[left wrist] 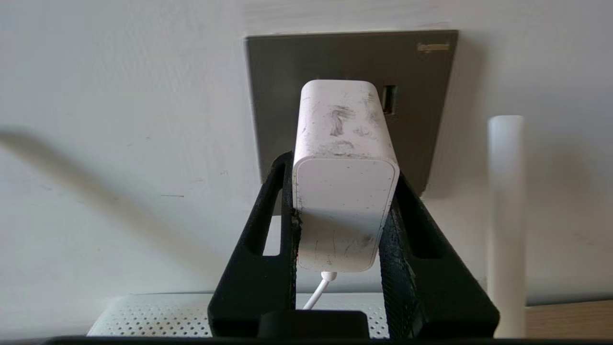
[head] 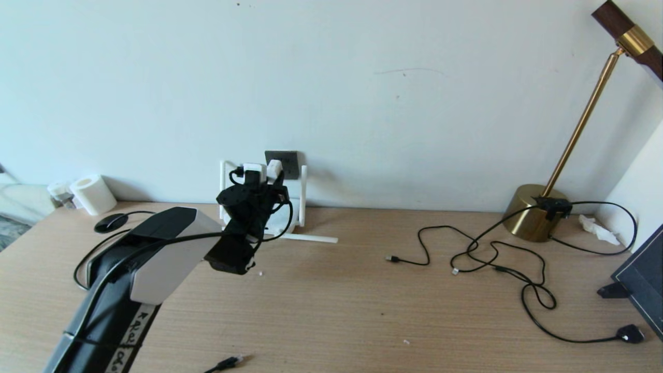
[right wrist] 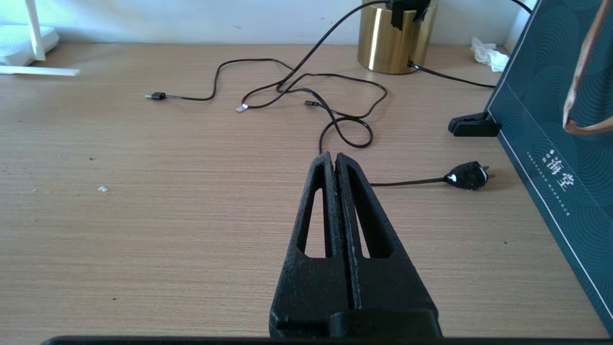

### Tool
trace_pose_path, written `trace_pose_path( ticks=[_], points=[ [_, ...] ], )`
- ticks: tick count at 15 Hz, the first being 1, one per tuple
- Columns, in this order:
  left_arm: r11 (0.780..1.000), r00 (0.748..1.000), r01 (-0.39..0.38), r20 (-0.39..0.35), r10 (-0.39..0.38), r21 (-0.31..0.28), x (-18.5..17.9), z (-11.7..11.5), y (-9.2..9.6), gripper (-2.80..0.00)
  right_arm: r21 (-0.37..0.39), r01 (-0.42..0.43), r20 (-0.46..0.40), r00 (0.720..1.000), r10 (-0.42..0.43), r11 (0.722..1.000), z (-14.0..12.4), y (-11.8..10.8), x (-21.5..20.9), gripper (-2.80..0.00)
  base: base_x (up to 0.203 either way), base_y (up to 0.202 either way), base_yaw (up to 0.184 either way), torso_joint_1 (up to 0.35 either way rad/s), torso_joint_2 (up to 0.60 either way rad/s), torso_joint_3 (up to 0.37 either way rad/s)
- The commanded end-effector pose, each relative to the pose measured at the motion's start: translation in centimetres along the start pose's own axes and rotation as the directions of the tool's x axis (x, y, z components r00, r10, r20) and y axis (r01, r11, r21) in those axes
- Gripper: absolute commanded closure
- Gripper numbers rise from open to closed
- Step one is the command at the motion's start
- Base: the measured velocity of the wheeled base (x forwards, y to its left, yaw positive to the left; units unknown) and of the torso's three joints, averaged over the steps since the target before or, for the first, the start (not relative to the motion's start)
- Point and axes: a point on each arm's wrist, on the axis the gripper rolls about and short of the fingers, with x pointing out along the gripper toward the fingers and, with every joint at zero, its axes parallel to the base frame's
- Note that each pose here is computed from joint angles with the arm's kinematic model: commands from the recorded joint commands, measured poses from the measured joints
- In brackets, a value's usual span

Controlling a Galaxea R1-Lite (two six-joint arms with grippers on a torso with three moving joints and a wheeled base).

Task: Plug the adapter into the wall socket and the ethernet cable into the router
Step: Plug plug into socket

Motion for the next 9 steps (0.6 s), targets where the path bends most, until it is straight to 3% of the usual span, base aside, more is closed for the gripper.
trace_pose_path(
  ticks=[1,9],
  points=[
    [1.0,1.0,-0.004,0.011,0.004,0.0,0.06,0.19,0.13,0.0,0.0,0.0,0.0,1.0,0.0,1.0,0.0,0.0,0.0,0.0,0.0,0.0,0.0,0.0,0.0,0.0],
    [1.0,1.0,0.002,0.003,-0.002,0.0,-0.01,-0.38,-0.07,0.0,0.0,0.0,0.0,1.0,0.0,1.0,0.0,0.0,0.0,0.0,0.0,0.0,0.0,0.0,0.0,0.0]
  ],
)
